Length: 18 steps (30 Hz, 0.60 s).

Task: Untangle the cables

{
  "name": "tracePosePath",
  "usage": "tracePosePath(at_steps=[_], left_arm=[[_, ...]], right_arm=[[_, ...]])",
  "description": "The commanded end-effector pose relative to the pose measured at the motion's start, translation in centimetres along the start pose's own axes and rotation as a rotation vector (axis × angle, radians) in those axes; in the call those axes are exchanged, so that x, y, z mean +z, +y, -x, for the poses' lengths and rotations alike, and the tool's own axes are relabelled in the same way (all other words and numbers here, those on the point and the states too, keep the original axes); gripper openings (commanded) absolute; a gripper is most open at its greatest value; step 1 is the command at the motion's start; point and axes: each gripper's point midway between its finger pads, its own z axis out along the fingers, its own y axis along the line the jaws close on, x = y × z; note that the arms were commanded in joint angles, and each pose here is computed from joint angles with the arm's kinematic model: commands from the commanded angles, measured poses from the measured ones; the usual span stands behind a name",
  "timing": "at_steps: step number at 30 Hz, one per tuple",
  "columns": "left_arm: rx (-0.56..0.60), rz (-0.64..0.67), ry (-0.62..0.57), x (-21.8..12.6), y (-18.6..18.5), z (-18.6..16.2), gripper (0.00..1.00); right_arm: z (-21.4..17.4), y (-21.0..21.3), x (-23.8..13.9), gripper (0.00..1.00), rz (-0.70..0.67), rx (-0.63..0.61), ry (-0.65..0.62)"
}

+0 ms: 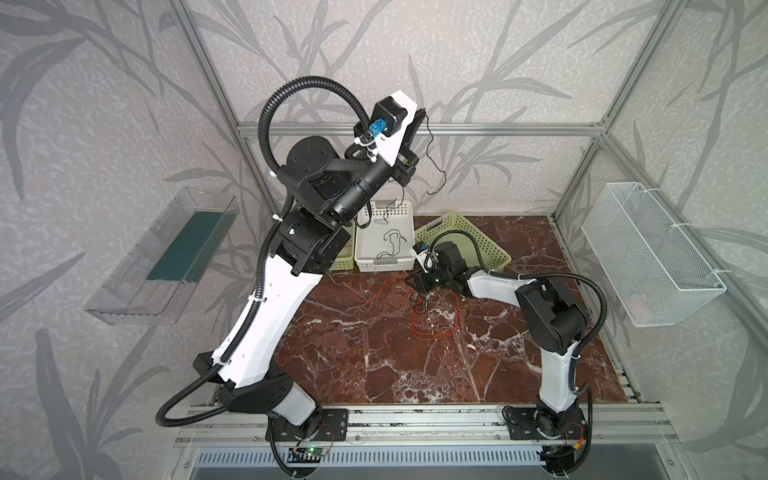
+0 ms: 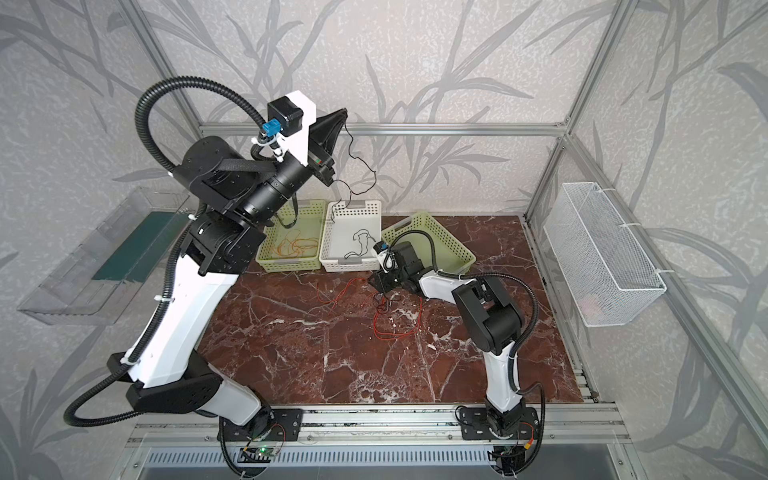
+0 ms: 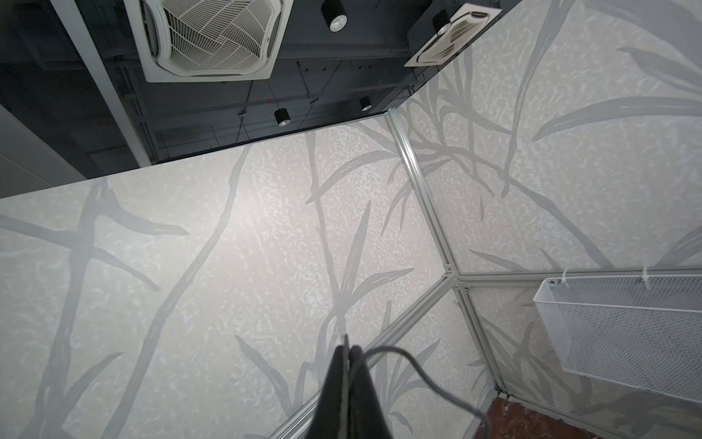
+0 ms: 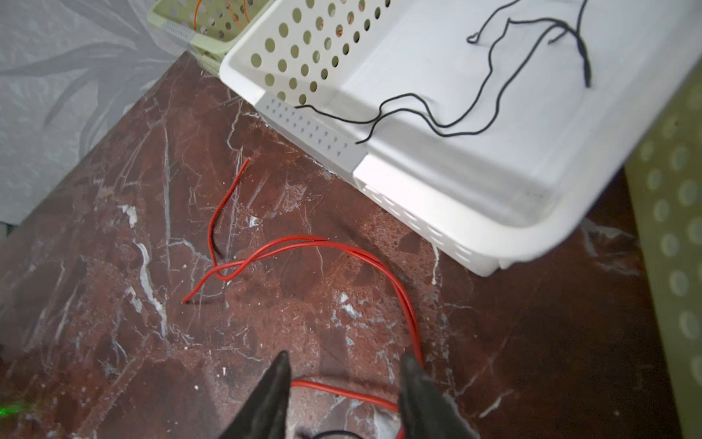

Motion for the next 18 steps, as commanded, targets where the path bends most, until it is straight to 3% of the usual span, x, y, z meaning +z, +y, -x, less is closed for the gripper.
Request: tracePosePath(at_steps=[1,8,18], left_arm=[[-0.024,0.060,0.115,1.6,2.6,-5.6,0.00],[-0.130,0.131,0.230,2.9,4.9,-15.1,0.00],[-0.275,0.175,0.354,3.6,6.1,-26.0,0.00]], right_arm=[[2.5,2.0,-2.6,0.58,0.051,-0.034,-0.079],[3.7,4.7,-5.8,0.68,0.151,-0.092,-0.116],[3.4,5.7,-9.7,0.70,0.125,-0.122,-0.101]])
